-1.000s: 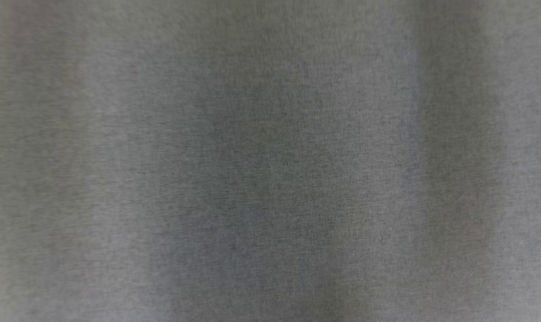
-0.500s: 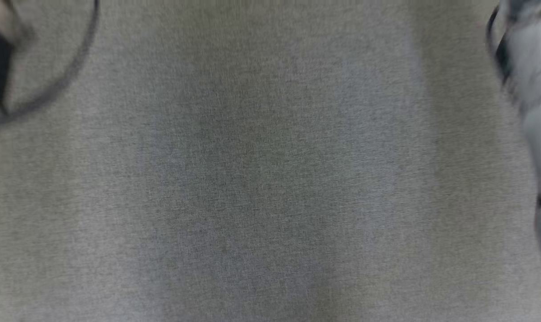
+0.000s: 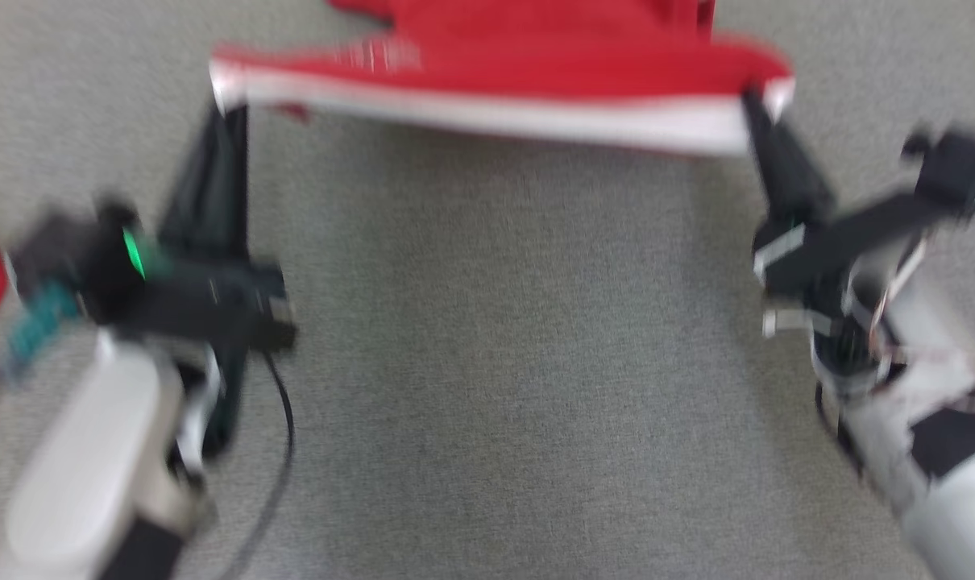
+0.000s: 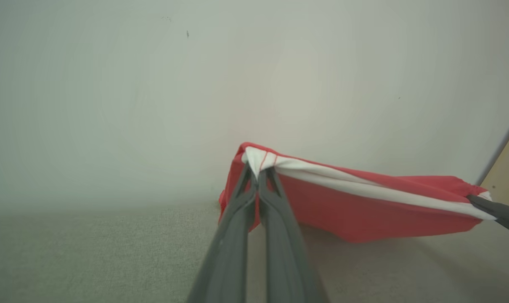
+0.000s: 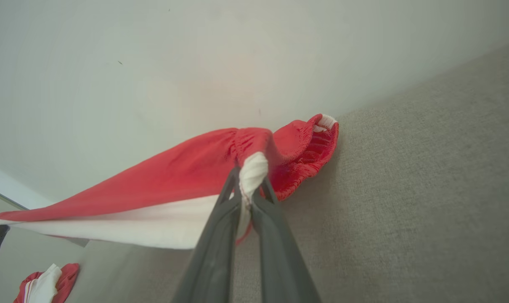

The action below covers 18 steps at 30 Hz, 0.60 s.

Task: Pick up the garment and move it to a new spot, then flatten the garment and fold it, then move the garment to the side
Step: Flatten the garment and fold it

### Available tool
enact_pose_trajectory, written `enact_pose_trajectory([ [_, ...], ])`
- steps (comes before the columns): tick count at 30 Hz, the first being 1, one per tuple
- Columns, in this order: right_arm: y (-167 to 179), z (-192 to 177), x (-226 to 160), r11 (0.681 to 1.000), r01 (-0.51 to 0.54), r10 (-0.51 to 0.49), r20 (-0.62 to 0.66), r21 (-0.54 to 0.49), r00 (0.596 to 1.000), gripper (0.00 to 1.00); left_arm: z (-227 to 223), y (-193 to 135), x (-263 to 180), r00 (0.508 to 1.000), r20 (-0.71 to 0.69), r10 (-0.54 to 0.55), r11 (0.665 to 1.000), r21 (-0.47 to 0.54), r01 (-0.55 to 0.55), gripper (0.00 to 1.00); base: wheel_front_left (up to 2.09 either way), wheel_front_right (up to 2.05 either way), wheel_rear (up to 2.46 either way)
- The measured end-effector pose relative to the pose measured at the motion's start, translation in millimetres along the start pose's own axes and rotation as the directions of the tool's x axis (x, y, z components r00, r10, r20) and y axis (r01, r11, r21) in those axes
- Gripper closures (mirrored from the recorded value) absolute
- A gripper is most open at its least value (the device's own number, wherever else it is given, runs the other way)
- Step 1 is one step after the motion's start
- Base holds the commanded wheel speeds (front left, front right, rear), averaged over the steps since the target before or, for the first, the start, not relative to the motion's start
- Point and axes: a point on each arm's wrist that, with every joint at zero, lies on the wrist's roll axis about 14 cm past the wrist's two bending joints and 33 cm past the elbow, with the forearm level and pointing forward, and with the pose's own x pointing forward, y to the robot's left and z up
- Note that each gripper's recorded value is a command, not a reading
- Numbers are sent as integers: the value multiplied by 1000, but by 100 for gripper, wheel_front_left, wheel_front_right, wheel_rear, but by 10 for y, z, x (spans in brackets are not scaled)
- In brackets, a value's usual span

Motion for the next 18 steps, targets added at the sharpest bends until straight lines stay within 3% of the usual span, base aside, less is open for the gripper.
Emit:
enact_pose_trajectory([
  [8, -24, -486, -737, 996, 61, -55, -87, 64, 995, 100, -304, -102, -916, 985, -138, 102, 992, -60, -111, 100, 0, 0, 0],
  [18, -98, -760, -1524, 984, 153, -139, -136, 96, 981, 100, -567, -207, -1772, 944, -273, 185, 974, -78, -214, 100, 0, 0, 0],
])
